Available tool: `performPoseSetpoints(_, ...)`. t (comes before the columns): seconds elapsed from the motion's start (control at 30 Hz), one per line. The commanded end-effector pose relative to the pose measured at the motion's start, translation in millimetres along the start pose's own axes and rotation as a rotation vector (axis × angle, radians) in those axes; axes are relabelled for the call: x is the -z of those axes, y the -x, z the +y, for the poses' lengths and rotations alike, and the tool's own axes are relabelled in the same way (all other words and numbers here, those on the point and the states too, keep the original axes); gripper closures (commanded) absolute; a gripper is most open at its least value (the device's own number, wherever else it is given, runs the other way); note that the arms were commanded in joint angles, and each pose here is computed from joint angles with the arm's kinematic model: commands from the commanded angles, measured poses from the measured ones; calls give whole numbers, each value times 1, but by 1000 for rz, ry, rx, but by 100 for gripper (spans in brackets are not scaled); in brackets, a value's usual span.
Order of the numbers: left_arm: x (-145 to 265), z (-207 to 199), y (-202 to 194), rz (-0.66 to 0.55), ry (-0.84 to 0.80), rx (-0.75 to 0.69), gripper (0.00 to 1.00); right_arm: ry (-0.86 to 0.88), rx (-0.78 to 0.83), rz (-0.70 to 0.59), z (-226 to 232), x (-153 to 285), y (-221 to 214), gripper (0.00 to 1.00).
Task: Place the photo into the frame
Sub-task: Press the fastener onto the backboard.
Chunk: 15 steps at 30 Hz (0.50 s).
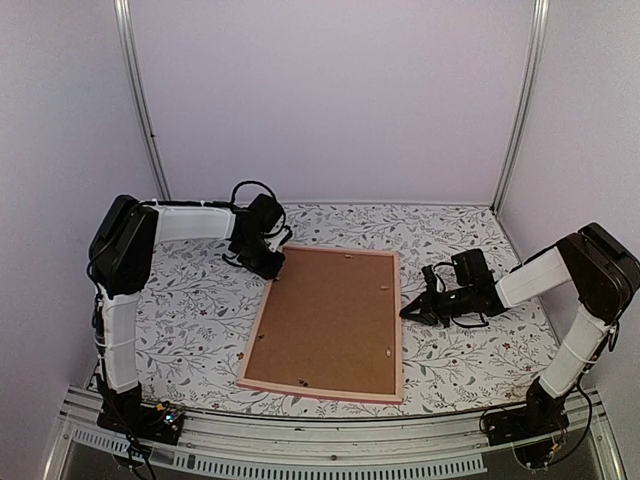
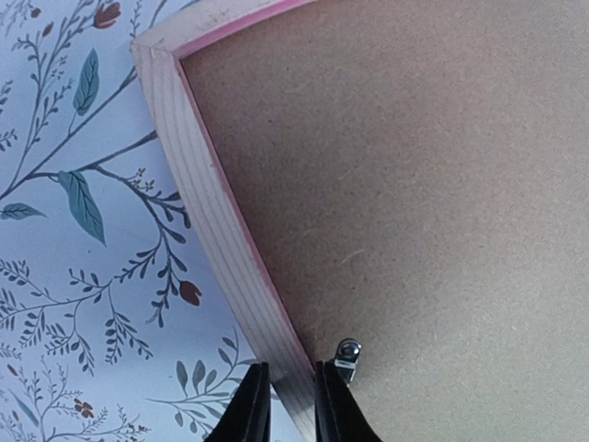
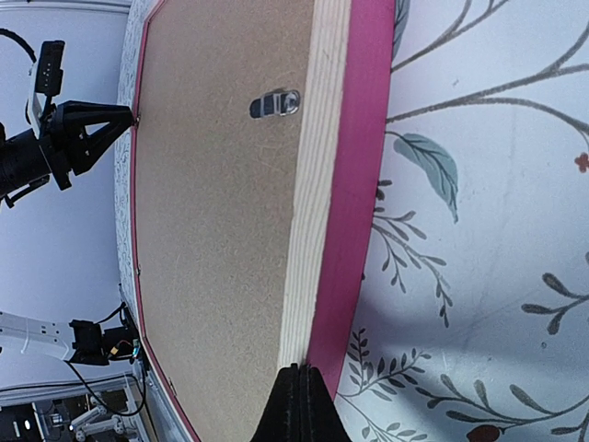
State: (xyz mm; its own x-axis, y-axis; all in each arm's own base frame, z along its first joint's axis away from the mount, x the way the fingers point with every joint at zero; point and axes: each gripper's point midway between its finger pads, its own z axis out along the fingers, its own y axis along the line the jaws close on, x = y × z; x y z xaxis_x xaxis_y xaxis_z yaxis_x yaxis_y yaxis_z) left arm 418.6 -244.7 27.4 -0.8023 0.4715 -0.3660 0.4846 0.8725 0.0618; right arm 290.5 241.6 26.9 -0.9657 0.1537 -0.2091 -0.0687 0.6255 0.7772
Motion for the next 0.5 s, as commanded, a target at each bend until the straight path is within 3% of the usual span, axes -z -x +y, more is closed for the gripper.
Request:
performPoseSetpoints(0.0,10,-7,18,-75,-57,22,81,-73,-54,58,-26,-4,-23,100)
performPoseSetpoints(0.13,13,-11,19,-80,-79,23,75,-76,-55,59,-27,-4,-25,100)
performPoseSetpoints(0.3,20,-22,23,-96,-144,28,57,-75,-54,58,-27,-4,-25,100)
performPoseSetpoints(0.47,12,-23,17,-72,-137,18,54,-76,-53,57,-28,-3,-26,100)
